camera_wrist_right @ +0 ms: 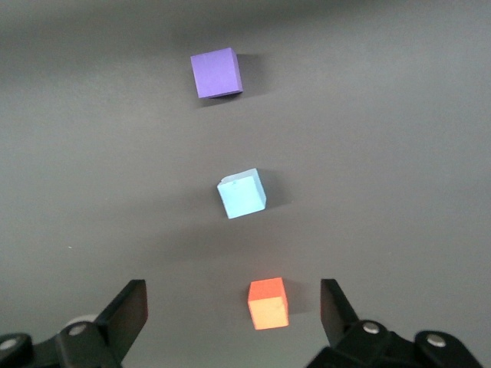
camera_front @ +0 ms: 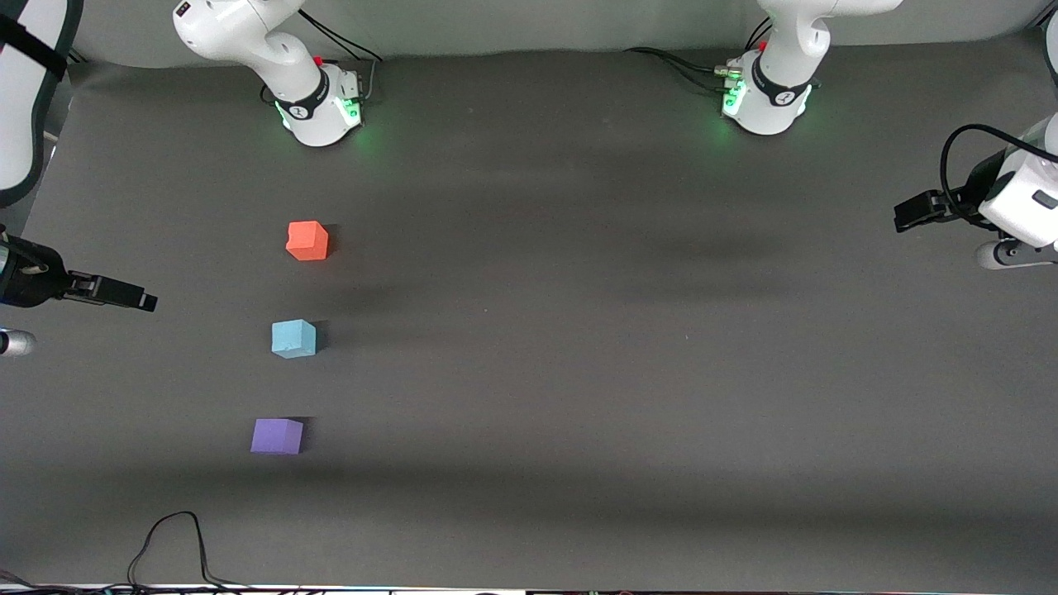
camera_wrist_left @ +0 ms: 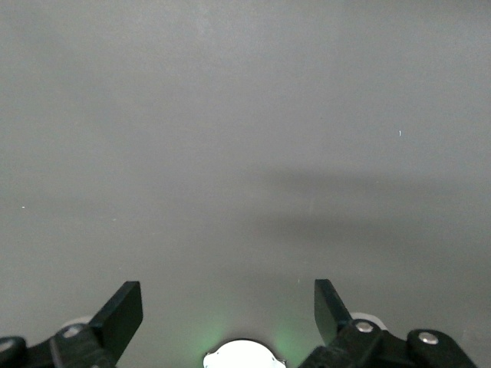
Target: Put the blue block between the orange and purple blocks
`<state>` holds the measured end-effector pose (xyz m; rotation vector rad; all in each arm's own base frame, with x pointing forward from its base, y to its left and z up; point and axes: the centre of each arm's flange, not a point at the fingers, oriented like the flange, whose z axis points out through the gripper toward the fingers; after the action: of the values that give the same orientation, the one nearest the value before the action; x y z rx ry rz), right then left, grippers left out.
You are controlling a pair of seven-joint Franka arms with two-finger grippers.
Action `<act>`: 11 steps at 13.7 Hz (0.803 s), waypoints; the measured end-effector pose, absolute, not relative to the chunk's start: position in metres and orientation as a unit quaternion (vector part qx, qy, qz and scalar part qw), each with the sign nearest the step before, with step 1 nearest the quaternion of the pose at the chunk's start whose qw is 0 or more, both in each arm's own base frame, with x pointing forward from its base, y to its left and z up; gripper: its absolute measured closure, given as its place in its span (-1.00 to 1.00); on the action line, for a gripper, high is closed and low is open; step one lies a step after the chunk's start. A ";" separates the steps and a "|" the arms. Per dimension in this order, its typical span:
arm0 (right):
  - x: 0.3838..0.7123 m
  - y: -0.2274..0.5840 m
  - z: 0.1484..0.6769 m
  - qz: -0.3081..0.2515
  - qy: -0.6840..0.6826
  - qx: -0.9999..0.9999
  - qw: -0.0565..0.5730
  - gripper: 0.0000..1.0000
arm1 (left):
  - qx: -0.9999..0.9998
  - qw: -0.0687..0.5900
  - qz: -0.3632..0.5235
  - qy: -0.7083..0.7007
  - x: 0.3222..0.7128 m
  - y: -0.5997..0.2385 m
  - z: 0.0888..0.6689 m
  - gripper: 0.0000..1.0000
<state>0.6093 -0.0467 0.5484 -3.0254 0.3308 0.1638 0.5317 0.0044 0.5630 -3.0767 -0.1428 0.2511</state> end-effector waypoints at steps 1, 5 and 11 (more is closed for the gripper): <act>0.609 -0.040 0.549 0.059 0.111 -0.991 0.047 -1.00 | -0.996 0.025 0.078 -0.047 0.532 0.005 0.566 -1.00; 0.595 -0.039 0.556 0.070 0.096 -0.992 0.048 -1.00 | -0.996 0.025 0.070 -0.048 0.534 0.006 0.574 -1.00; 0.540 -0.035 0.550 0.061 0.072 -0.995 0.046 -1.00 | -0.996 0.025 0.067 -0.051 0.540 0.009 0.576 -1.00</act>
<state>0.5402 -0.0355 0.5502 -3.0364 0.2199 0.1851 0.5396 0.0087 0.5756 -3.0812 -0.1578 0.2082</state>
